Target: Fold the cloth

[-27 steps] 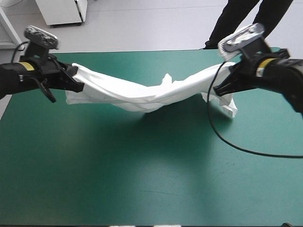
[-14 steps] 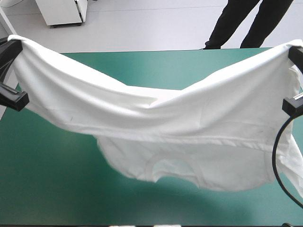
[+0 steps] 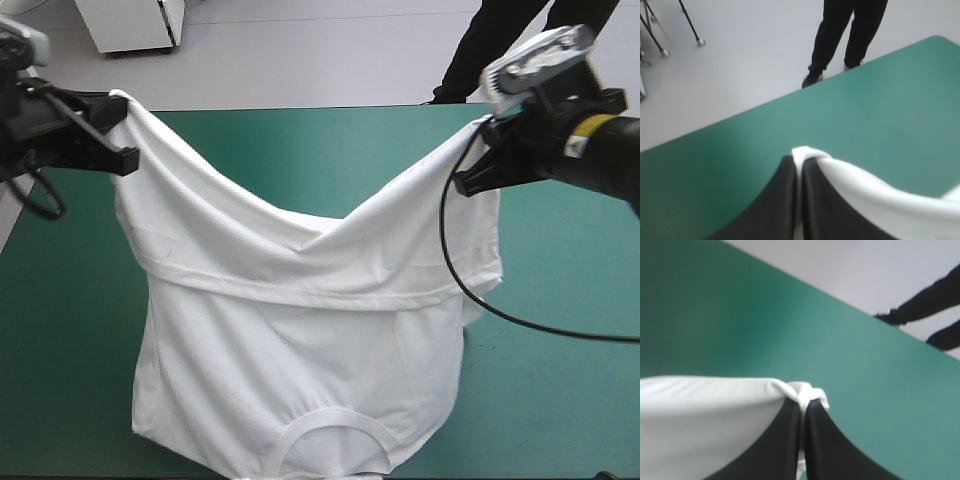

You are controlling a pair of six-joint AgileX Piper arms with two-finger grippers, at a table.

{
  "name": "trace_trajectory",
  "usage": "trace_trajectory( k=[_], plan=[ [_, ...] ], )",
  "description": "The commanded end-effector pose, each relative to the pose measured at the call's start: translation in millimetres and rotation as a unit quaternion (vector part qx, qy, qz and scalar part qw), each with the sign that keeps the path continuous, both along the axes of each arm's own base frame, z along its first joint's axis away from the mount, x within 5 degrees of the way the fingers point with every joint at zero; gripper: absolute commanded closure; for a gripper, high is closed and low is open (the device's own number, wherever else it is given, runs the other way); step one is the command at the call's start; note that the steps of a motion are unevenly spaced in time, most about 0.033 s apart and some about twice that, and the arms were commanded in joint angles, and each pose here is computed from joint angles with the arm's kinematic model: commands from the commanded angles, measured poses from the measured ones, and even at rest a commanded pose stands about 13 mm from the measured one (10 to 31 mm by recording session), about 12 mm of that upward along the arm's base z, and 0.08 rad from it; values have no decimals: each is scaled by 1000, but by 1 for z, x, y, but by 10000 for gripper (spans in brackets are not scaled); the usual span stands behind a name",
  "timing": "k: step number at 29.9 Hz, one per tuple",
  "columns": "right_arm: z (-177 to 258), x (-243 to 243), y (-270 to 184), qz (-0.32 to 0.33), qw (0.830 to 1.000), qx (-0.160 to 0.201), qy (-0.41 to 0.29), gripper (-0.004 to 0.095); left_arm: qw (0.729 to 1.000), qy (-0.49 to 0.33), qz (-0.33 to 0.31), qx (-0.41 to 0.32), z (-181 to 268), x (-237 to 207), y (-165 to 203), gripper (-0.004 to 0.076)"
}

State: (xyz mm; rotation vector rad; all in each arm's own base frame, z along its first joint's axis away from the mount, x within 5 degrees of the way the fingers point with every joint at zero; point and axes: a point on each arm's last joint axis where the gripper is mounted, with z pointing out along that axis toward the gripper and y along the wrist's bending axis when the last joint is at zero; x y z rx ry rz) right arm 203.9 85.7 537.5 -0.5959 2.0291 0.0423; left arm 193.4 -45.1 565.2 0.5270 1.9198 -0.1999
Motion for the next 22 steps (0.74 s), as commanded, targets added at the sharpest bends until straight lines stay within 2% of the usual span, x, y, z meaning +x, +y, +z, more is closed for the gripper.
trace_trajectory(
  k=[1, 8, 14, 22],
  plan=[
    [-28, 35, 9, -21, 998, -55, 34, 921, 1000, 25, 7, -7, -18, 46, -4, 746],
    [-88, 118, 39, -25, 992, -104, 67, 921, 993, 119, 23, 15, -84, 140, -10, 746],
    [-148, 174, 40, -42, 984, -114, 131, 921, 986, 161, 30, 14, -137, 198, -15, 746],
    [-201, 214, 37, -33, 977, -114, 178, 921, 986, 164, 42, -2, -177, 238, -19, 746]
  ],
)
